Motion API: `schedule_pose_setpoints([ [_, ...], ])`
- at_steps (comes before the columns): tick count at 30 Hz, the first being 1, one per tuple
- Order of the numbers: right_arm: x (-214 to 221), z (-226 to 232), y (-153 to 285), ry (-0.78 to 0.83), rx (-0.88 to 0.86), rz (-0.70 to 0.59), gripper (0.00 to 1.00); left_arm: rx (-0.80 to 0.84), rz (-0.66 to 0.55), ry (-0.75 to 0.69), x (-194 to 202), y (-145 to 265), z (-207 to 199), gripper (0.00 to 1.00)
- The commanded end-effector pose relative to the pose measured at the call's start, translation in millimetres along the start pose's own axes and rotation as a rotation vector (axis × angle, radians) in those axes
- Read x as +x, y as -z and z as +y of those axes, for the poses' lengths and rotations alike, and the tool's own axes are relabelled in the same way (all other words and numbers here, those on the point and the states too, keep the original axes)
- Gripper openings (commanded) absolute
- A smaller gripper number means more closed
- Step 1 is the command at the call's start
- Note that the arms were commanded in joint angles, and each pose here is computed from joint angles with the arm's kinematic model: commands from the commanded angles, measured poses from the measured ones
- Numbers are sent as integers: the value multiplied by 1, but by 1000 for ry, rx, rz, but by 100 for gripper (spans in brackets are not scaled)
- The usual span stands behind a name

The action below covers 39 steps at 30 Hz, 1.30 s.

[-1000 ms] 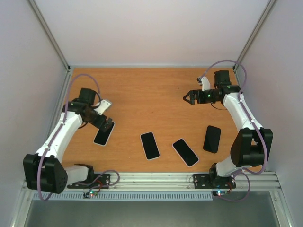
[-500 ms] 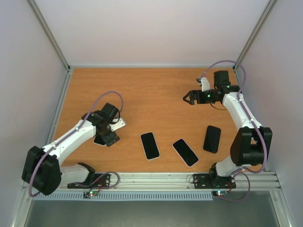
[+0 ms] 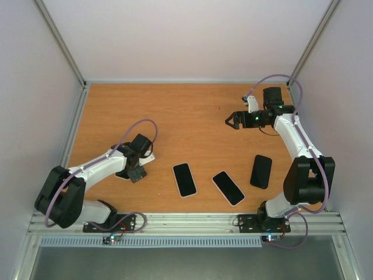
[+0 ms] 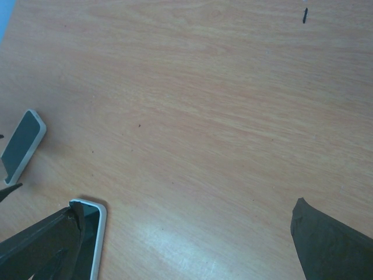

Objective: Take the phone out of the phone case
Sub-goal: Pick up the phone at the center of the board.

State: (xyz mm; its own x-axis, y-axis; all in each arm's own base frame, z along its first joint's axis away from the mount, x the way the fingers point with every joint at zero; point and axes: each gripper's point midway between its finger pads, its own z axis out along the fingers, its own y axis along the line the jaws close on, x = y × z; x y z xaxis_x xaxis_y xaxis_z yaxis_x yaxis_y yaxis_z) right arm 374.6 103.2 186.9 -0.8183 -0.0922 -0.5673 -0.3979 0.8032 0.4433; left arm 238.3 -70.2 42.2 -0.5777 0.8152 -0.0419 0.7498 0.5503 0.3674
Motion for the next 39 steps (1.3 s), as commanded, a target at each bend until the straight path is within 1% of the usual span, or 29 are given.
schedule_pose_setpoints([
  [1, -5, 3, 0, 10, -5, 0, 99, -41, 13, 39, 1, -15, 6, 99],
  [6, -5, 3, -1, 7, -10, 3, 99, -22, 31, 137, 14, -19, 18, 99],
  [11, -7, 4, -1, 10, -13, 2, 99, 49, 39, 238, 29, -21, 20, 99],
  [20, -10, 8, 2, 19, -29, -3, 98, 247, 51, 397, 42, -30, 17, 99],
  [24, -14, 11, 6, 37, -28, -7, 99, 297, 68, 428, 43, -37, 16, 99],
  [28, -23, 14, 12, 56, -29, -24, 98, 313, 78, 449, 44, -44, 16, 99],
  [31, -29, 19, 16, 53, -45, -37, 98, 325, 90, 462, 45, -51, 17, 95],
  [35, -36, 28, 21, 52, -68, -66, 98, 335, 107, 480, 41, -59, 22, 85],
  [39, -41, 33, 27, 57, -80, -90, 99, 308, 97, 484, 37, -61, 31, 75],
])
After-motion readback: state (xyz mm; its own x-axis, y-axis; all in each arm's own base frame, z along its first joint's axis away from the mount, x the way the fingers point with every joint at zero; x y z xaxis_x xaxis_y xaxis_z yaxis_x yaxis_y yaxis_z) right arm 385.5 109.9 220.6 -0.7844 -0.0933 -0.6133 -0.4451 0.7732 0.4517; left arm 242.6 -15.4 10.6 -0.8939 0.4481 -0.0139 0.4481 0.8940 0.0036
